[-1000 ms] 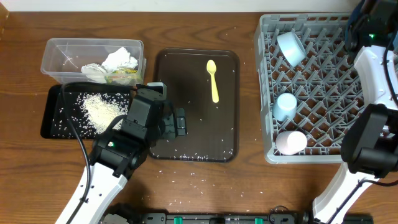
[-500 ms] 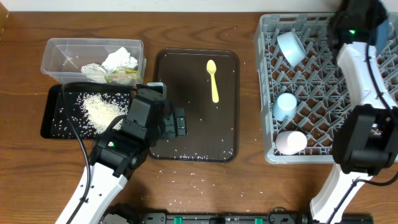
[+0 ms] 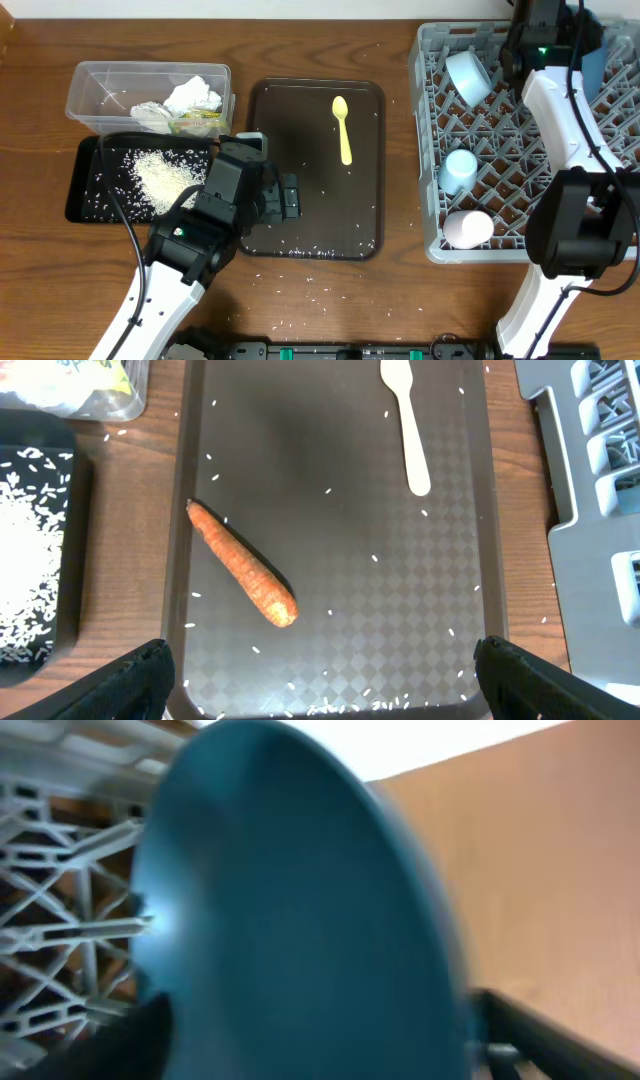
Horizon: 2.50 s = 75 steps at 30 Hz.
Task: Sort waste into correct bins and load items into the dishwasher rack
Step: 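Lift the blue plate and stand it upright at the rack's back, then move the right gripper to the yellow spoon and grasp it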
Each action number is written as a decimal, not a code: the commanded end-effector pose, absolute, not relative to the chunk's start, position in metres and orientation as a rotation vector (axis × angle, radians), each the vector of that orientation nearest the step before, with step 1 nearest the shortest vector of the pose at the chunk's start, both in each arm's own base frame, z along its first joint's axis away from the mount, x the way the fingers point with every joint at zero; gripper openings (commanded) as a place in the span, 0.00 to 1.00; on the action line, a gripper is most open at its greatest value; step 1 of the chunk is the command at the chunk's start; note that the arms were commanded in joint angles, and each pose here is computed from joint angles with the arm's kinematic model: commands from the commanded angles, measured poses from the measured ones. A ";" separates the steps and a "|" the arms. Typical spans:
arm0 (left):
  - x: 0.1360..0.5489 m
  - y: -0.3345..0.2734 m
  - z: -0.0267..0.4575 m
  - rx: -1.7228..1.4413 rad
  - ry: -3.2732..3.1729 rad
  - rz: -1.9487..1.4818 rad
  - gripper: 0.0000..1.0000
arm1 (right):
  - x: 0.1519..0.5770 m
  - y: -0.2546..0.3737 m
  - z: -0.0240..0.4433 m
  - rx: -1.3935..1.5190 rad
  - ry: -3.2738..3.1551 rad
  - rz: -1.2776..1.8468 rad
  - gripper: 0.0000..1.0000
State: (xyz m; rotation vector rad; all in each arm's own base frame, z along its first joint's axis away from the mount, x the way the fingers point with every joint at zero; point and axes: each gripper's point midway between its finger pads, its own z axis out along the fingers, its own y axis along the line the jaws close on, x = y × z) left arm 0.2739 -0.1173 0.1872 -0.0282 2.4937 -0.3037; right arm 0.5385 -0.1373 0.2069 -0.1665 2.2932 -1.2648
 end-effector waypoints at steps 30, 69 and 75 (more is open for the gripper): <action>0.274 -0.114 0.186 -0.044 2.496 -0.291 0.98 | 0.488 0.122 0.321 -0.112 2.139 0.560 0.99; 0.274 -0.114 0.186 -0.044 2.496 -0.291 0.98 | 0.479 0.271 0.002 -0.177 2.672 0.170 0.43; 0.274 -0.114 0.186 -0.044 2.496 -0.291 0.98 | 0.476 0.269 -0.013 -0.136 2.704 0.163 0.20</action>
